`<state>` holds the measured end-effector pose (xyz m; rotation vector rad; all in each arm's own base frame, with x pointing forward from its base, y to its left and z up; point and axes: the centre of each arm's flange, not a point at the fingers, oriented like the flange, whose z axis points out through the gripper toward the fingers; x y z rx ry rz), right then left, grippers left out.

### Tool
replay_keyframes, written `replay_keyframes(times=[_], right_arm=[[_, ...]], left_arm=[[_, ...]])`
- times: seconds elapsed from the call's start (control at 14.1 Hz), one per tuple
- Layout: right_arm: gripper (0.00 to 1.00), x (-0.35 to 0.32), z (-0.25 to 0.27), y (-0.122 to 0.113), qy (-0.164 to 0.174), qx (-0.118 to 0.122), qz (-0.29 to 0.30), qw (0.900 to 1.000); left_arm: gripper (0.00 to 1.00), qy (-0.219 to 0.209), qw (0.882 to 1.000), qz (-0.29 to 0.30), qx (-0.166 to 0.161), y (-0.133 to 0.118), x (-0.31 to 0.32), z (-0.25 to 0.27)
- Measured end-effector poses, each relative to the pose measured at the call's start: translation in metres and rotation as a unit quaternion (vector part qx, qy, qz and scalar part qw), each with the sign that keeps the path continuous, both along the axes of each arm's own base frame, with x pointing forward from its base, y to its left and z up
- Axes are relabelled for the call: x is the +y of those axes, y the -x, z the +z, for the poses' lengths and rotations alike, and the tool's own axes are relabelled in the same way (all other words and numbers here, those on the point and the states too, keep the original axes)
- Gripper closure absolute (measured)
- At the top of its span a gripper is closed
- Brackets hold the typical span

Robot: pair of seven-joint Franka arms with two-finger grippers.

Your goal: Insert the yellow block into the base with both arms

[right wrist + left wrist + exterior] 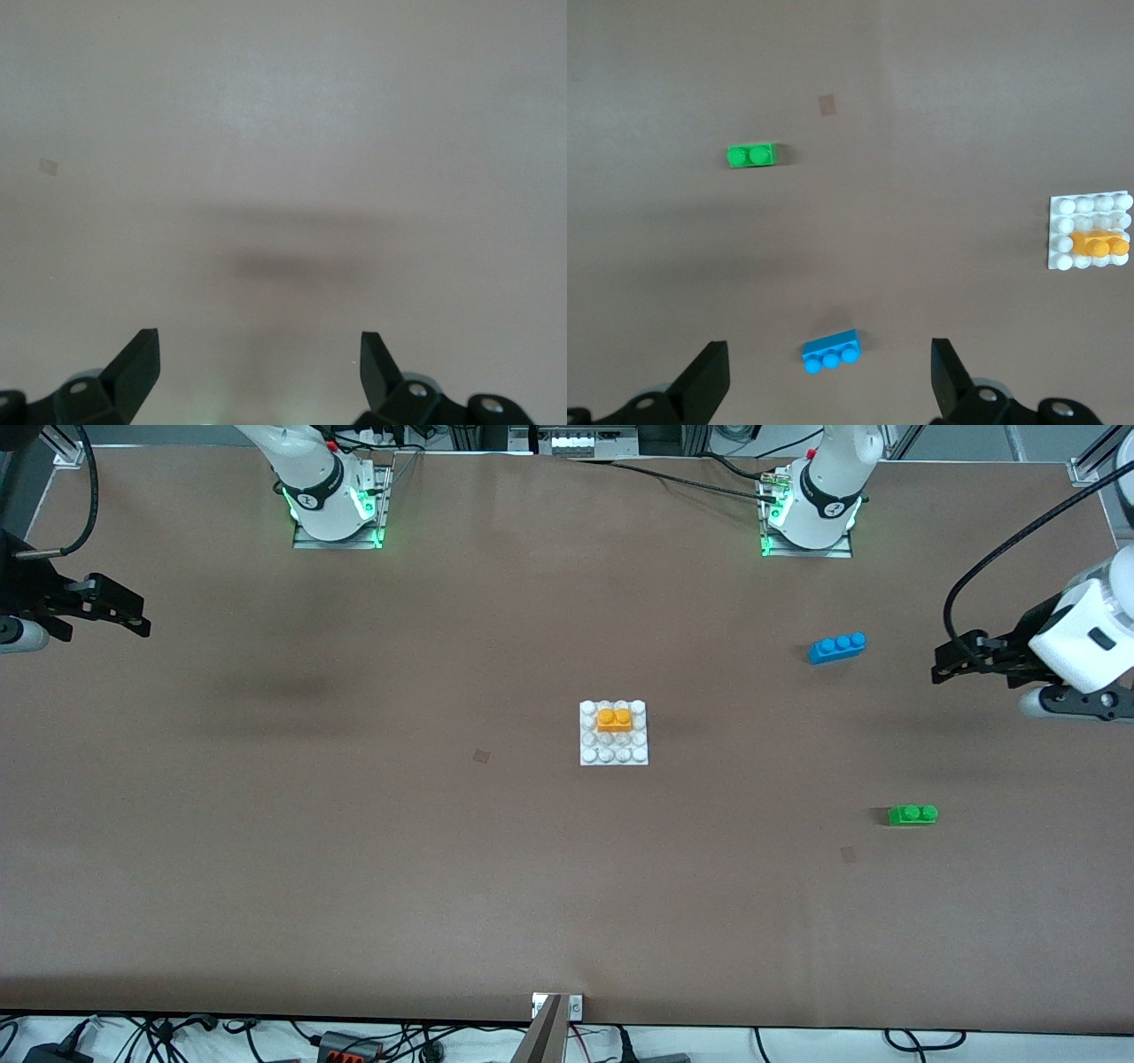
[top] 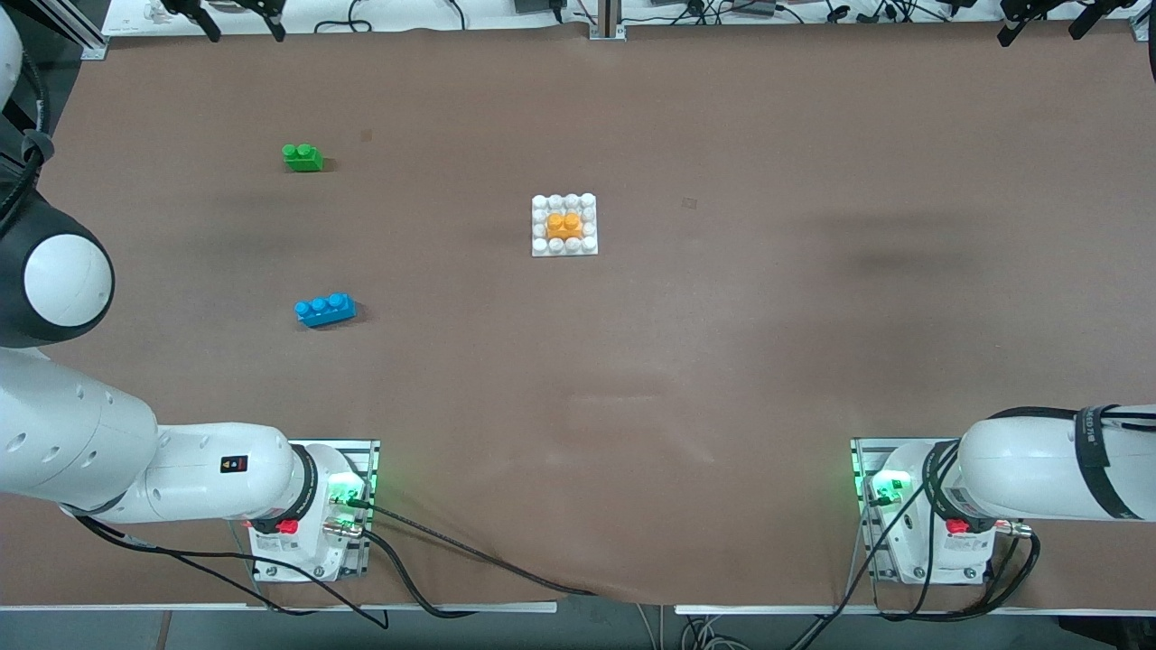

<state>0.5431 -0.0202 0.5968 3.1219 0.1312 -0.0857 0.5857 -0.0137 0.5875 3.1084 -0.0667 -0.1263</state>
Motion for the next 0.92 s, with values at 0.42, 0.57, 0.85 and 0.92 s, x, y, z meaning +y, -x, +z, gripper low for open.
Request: replay_keyframes(times=[0.42,0.57,0.85,0.92], right_arm=[[0.00,0.0000,0.0000,0.0000,0.000,0.000,0.000,1.000],[0.00,0.0000,0.0000,0.0000,0.000,0.000,0.000,1.000],[0.00,0.0000,0.0000,0.0000,0.000,0.000,0.000,1.000],[0.00,-0.0001,0.0000,0.0000,0.000,0.000,0.000,1.000]], left_arm=[[0.00,-0.005,0.998,0.061,-0.002,0.0048,-0.0004,0.0080],[0.00,-0.005,0.998,0.063,-0.002,0.0048,-0.0017,0.0080],[0.00,-0.005,0.998,0.063,0.000,0.0052,-0.0027,0.0077],[0.00,-0.005,0.998,0.063,0.000,0.0053,-0.0029,0.0077]])
